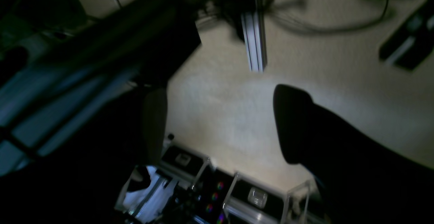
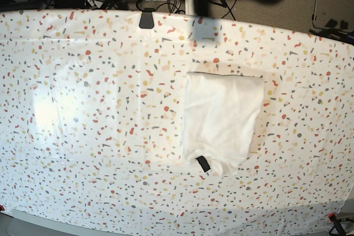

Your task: Fold the T-shirt properly

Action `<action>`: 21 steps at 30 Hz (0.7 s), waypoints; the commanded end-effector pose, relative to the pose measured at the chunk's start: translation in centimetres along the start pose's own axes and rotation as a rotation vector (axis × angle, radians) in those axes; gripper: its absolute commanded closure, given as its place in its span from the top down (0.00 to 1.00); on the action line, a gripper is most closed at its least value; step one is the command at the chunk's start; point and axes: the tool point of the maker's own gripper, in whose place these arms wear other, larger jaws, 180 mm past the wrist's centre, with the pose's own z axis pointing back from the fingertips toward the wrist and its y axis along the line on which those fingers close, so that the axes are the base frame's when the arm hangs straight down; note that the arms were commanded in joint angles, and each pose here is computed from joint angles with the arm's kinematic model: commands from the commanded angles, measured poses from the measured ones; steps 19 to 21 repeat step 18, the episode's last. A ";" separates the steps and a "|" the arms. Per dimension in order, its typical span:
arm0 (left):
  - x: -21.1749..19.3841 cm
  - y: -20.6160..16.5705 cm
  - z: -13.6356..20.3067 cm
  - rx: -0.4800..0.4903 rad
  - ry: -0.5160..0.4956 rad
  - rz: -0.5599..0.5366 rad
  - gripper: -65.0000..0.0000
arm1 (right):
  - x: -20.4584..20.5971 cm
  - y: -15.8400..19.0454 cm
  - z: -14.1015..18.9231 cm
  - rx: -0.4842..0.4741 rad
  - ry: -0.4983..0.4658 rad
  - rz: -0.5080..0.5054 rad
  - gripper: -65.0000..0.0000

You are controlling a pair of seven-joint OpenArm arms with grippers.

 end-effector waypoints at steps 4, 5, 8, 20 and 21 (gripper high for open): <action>-0.1 0.0 0.1 -0.004 -0.002 0.002 0.31 | 0.9 -1.6 0.5 -0.076 -0.036 0.077 0.73; -0.1 -0.4 0.0 -0.010 -0.002 0.005 0.31 | 0.9 -2.1 0.5 -0.104 -0.032 0.104 0.73; -0.5 -1.8 -0.5 -0.032 -0.001 0.019 0.31 | 0.8 -3.1 0.6 -0.159 -0.022 0.162 0.73; 0.0 -6.0 -2.0 -0.100 -0.025 0.053 0.31 | 1.7 -2.9 0.7 -0.155 -0.065 0.167 0.73; 0.0 -6.0 -2.0 -0.100 -0.025 0.053 0.31 | 1.7 -2.9 0.7 -0.155 -0.065 0.167 0.73</action>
